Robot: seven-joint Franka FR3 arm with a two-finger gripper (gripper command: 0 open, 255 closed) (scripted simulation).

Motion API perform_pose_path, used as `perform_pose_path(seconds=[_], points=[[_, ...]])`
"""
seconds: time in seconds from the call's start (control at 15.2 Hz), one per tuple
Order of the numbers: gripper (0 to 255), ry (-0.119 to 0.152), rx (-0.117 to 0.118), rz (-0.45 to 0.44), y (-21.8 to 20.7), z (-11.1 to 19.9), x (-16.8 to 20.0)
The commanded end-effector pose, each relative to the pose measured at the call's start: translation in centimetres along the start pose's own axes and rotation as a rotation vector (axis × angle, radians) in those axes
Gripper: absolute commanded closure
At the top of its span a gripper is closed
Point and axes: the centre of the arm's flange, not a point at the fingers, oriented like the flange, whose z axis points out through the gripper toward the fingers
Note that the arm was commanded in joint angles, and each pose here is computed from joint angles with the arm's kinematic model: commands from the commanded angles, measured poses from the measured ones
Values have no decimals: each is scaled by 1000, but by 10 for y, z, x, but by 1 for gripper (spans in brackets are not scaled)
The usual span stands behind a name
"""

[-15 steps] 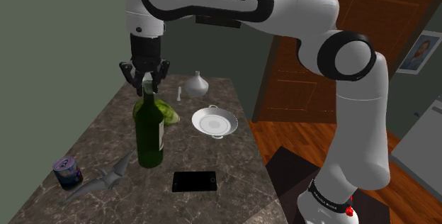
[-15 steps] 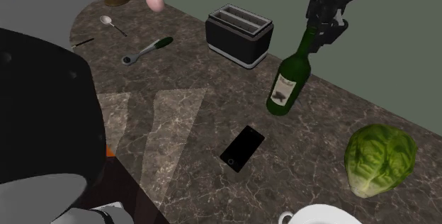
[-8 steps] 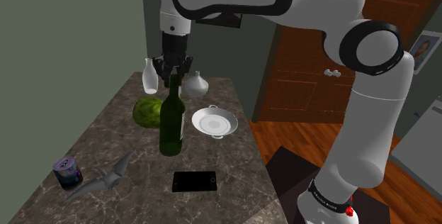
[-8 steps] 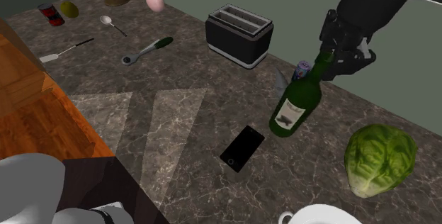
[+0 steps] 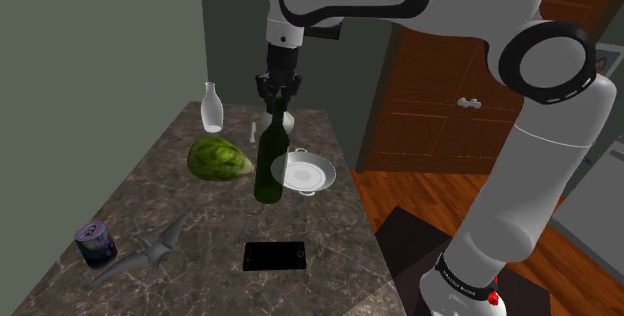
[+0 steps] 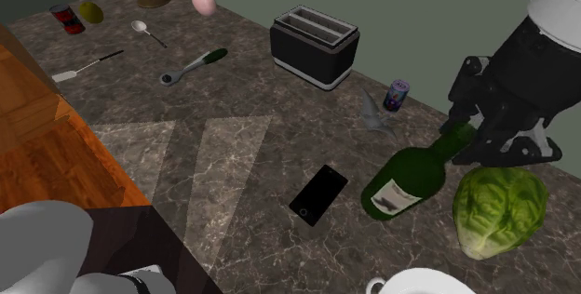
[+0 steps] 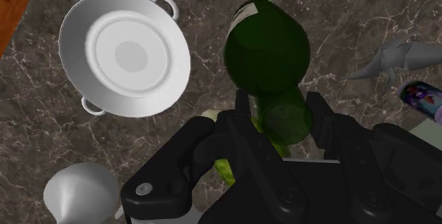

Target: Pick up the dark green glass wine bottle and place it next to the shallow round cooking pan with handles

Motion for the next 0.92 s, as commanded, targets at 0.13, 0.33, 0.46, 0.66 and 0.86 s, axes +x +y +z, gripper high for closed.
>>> perform_pose_path(seconds=[0.13,0.33,0.46,0.66,0.86], points=[[255,0,1,-2,52,-3,0],[255,0,1,-2,91,-6,1],[255,0,1,-2,118,-7,2],[255,0,1,-2,157,-10,3],[255,0,1,-2,197,-12,4]])
